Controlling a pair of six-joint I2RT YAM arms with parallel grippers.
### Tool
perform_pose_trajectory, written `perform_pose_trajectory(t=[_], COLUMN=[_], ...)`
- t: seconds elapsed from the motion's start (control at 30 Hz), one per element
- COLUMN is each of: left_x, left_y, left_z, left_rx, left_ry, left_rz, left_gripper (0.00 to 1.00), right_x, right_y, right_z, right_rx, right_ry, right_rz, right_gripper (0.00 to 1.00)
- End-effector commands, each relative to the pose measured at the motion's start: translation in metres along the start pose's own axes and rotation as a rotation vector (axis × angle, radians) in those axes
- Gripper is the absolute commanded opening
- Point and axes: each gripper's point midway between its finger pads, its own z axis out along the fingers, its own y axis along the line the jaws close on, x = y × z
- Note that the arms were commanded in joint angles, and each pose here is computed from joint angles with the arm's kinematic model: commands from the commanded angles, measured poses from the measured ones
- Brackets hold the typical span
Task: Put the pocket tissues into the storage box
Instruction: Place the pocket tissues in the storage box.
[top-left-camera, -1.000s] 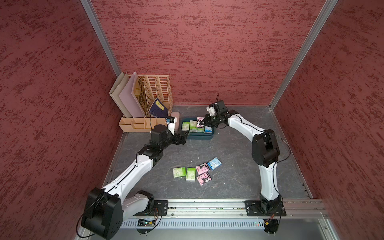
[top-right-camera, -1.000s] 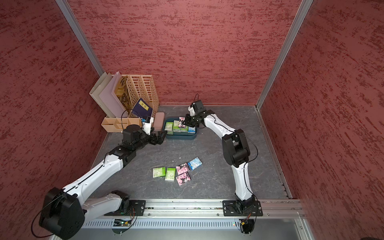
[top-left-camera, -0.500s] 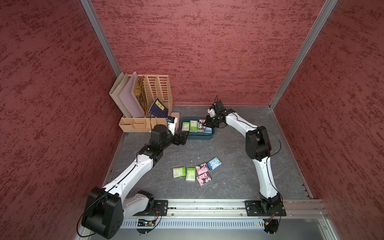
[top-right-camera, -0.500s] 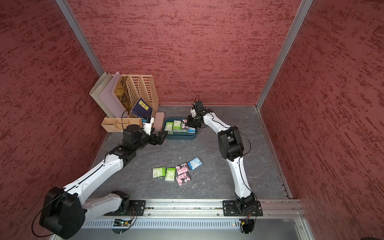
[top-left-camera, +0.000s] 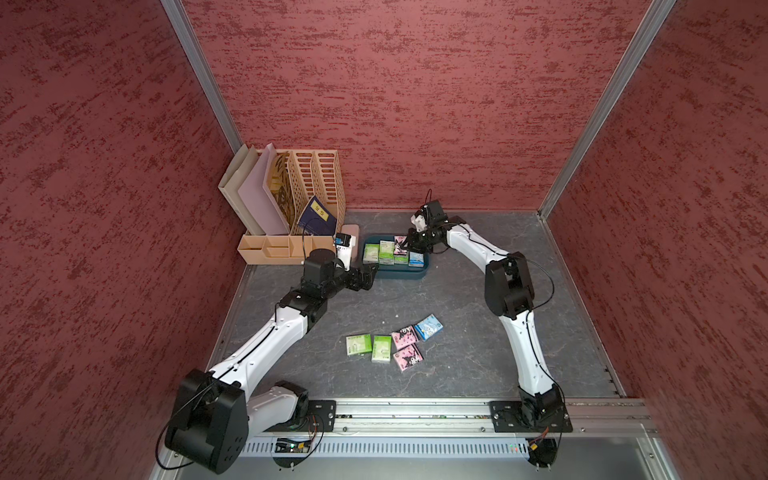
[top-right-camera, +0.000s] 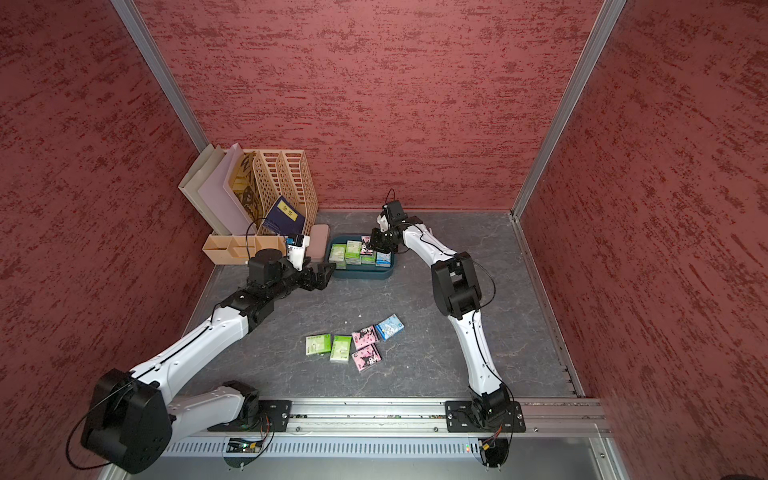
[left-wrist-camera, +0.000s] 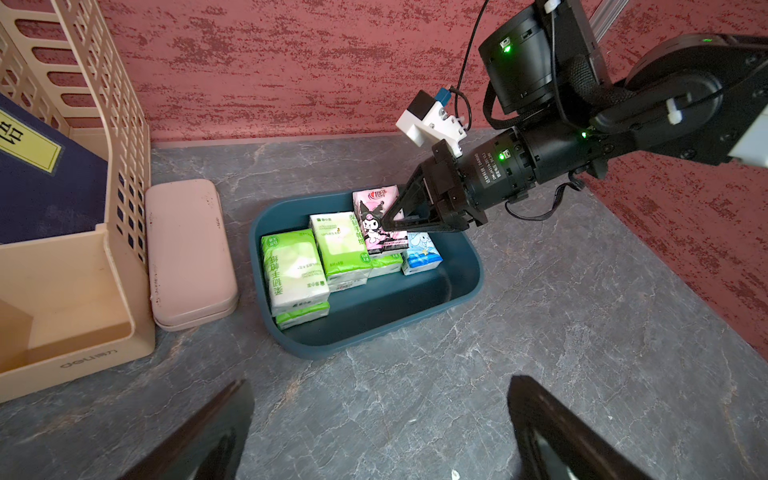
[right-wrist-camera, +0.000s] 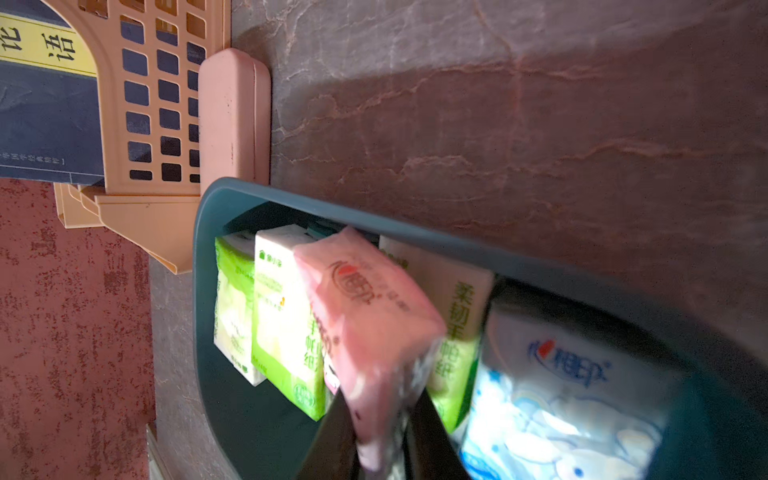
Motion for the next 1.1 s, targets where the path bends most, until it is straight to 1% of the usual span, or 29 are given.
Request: perform_pose_trajectory(t=[0.0, 0.1, 0.2, 0.47, 0.67, 0.83, 0.93, 1.07], left_x=[-0.008, -0.006, -0.007, -0.01, -0.013, -0.012, -0.006, 0.013], left_y=[0.001, 0.001, 0.001, 0.001, 0.003, 0.001, 0.001, -0.002], left_z=[0.0, 0.0, 0.0, -0.002, -0.006, -0.009, -0.011, -0.011], left_rx=[-0.004, -0.005, -0.005, -0.011, -0.035, -0.036, -0.039, -0.029], left_ry=[-0.01, -0.006, -0.007, 0.005, 0.023, 0.052, 0.088, 0.179], left_rz=[-0.001, -0.001, -0.001, -0.021, -0.027, -0.035, -0.038, -0.034], left_gripper=[1.0, 1.0, 1.0, 1.0, 1.0, 0.99, 1.0, 1.0], right_x=[-0.002, -0.002, -0.004, -0.018, -0.028, -0.034, -0.036, -0.03], right_y=[-0.001, -0.001, -0.001, 0.008, 0.02, 0.037, 0.048, 0.058], right_z=[0.008, 0.009, 0.005, -0.021, -0.051, -0.076, -0.098, -0.135], right_rx=[-0.018, -0.015, -0.007, 0.04, 0.067, 0.054, 0.045, 0.022], right_ry=[0.006, 0.006, -0.003, -0.073, -0.136, -0.185, -0.231, -0.301], right_rz=[0.012, 0.013, 0.007, -0.045, -0.094, -0.131, -0.157, -0.176], right_gripper=[0.29, 0.34, 0.42, 0.49, 0.55, 0.58, 0.6, 0.62])
